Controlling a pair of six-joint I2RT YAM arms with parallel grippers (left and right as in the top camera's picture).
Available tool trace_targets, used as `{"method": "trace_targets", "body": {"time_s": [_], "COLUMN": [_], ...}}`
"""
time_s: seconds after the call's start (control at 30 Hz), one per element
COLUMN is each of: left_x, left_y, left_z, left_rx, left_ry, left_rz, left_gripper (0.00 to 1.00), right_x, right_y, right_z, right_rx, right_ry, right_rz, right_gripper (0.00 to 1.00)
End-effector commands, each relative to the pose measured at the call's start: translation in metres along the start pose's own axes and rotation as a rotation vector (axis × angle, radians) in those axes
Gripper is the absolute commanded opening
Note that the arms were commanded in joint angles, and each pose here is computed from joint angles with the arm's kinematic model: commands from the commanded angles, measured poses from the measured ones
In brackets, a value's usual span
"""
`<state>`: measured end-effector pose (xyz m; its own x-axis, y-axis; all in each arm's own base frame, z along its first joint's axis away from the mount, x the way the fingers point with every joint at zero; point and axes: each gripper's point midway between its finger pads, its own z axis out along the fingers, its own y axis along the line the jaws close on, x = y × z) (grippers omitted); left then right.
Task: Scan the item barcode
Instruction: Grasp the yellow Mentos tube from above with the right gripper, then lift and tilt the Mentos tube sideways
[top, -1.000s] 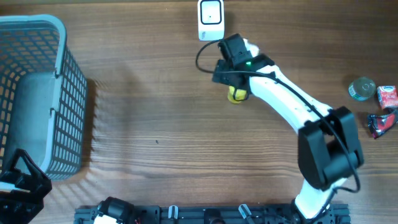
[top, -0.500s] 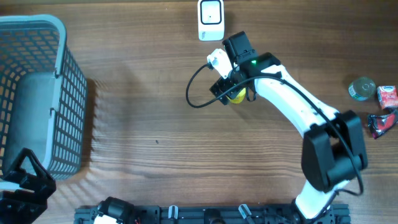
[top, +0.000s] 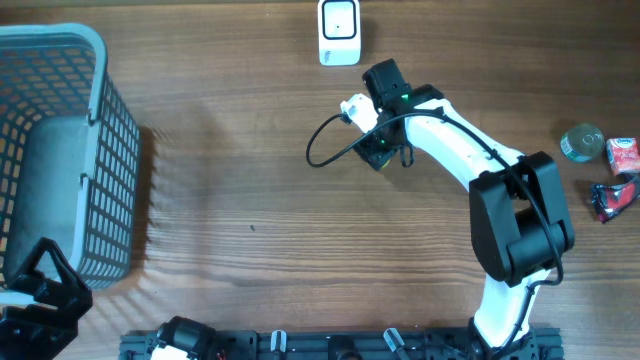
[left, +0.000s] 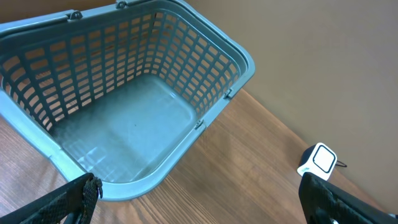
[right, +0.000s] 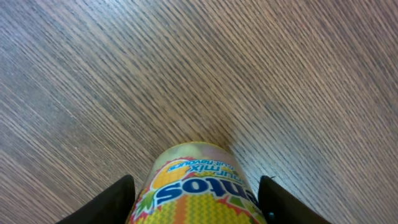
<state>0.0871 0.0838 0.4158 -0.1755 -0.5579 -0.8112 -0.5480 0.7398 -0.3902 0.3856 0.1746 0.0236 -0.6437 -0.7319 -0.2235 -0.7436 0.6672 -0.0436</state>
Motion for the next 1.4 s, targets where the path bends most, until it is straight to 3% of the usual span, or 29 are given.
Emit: {"method": "trace_targets", "body": {"time_s": [0.0,0.1,0.2,0.43,0.53,0.57,0.6,0.67,0.7,0.77,0.97,1.37], "left_x": [0.0,0.0,0.0,0.013,0.025,0.03,0.035,0.041,0.045,0.051,0.071,0.094], "left_y": [0.001,0.001,0.001,0.001,0.002,0.003,0.003,0.004,0.005,0.005,0.005,0.001], "left_z": [-0.002,-0.002,-0.002,0.011,0.021,0.025,0.03,0.034,0.037,0.041,0.054,0.068], "left_rx": [0.001,0.001,0.001,-0.04,-0.075,-0.089,-0.104,-0.122,-0.128,-0.144,-0.175,-0.19], "left_ry": [-0.003,-0.003,-0.003,0.033,0.064,0.075,0.088,0.102,0.112,0.127,0.179,0.241], "left_rz": [-0.017,-0.017,-0.017,0.027,0.063,0.07,0.086,0.089,0.088,0.081,0.065,0.028], "left_gripper": [1.0,1.0,1.0,1.0,0.99,1.0,1.0,1.0,1.0,1.0,1.0,1.0], "right_x": [0.002,0.006,0.008,0.019,0.013,0.009,0.003,-0.008,-0.013,-0.019,-0.02,-0.031], "right_y": [0.0,-0.012,-0.014,-0.001,0.029,0.037,0.045,0.059,0.069,0.08,0.112,0.144], "right_z": [0.006,0.005,0.005,0.005,0.002,-0.001,-0.004,-0.012,-0.017,-0.024,-0.047,-0.089], "right_rx": [-0.008,0.061,0.079,0.04,-0.139,-0.201,-0.268,-0.385,-0.458,-0.546,-0.765,-1.052], "right_ry": [0.013,0.034,0.036,0.08,0.103,0.107,0.102,0.092,0.094,0.097,0.185,0.473], "right_rz": [0.027,0.144,0.255,0.681,0.79,0.833,0.861,0.868,0.888,0.892,0.952,1.328], "right_gripper": [0.54,0.54,0.45,0.47,0.5,0.39,0.36,0.39,0.46,0.47,0.47,0.44]}}
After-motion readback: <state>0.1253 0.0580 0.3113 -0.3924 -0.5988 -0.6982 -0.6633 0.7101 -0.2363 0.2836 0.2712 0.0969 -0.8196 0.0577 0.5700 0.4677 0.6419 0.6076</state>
